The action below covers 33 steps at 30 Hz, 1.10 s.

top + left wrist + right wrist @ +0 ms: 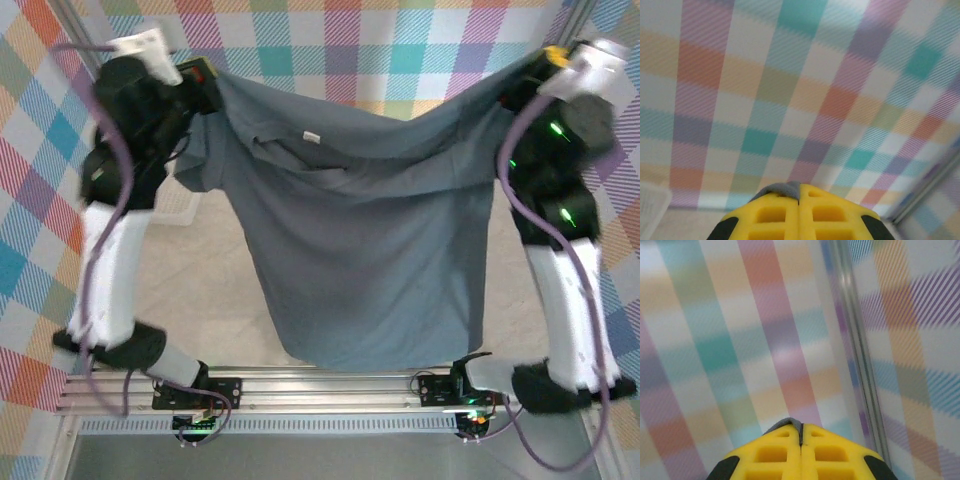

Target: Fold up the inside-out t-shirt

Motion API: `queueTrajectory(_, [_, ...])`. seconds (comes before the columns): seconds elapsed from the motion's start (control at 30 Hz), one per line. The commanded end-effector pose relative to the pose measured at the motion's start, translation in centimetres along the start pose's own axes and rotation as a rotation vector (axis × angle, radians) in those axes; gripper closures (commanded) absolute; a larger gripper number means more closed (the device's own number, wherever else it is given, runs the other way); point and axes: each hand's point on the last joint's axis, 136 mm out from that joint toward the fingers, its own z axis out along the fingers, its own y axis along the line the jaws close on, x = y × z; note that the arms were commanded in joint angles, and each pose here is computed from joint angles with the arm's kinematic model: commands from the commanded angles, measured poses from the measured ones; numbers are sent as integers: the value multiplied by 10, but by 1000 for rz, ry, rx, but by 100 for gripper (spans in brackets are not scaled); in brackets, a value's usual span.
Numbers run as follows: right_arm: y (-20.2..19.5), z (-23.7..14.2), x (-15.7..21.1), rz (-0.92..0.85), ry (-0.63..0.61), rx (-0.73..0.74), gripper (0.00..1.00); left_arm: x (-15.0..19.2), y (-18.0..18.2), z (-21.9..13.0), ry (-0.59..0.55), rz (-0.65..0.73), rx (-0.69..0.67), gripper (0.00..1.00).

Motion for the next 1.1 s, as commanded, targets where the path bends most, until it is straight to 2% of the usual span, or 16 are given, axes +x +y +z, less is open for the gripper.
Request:
queueTrajectory(0.0, [-18, 56, 113, -14, 270, 71, 100, 72, 44, 100, 153, -45, -59, 100])
queueTrajectory(0.03, [-23, 74, 138, -8, 305, 69, 100, 87, 49, 127, 157, -29, -40, 100])
queueTrajectory(0.07, [-26, 91, 158, -10, 338, 67, 90, 98, 55, 150, 151, -15, -31, 97])
queueTrajectory(0.1, [-28, 103, 172, -11, 384, 62, 74, 103, 60, 165, 146, -18, -27, 88])
queueTrajectory(0.17, [-26, 120, 206, -35, 547, 18, 40, 104, 66, 184, 151, -44, -7, 63])
queueTrajectory(0.2, [-23, 121, 216, -53, 614, -5, 37, 103, 66, 187, 159, -58, 8, 56])
queueTrajectory(0.27, [-18, 115, 237, -100, 730, -56, 33, 92, 53, 181, 160, -48, 66, 50])
queueTrajectory(0.4, [-6, 85, 251, -119, 827, -182, 30, 88, 16, 143, 210, 3, 238, 47])
queueTrajectory(0.53, [-6, 25, 253, -59, 932, -251, 23, 102, -35, 64, 212, 142, 437, 40])
queueTrajectory(0.63, [-13, -30, 266, 115, 1046, -212, 23, 119, -73, -10, 101, 322, 584, 22])
queueTrajectory(0.67, [-10, -53, 275, 199, 1095, -228, 24, 138, -81, -34, 98, 412, 638, 20])
queueTrajectory(0.73, [3, -101, 291, 337, 1192, -318, 25, 174, -92, -77, 121, 584, 726, 1])
queueTrajectory(0.83, [14, -177, 326, 389, 1356, -351, 29, 237, -83, -127, 292, 804, 785, 0])
queueTrajectory(0.93, [10, -261, 368, 328, 1619, -255, 31, 289, -64, -163, 411, 993, 834, 0])
queueTrajectory(1.0, [1, -307, 389, 249, 1773, -170, 30, 314, -51, -176, 462, 1067, 849, 0])
queueTrajectory(1.07, [-11, -339, 408, 187, 1863, -76, 30, 334, -40, -184, 514, 1101, 869, 0])
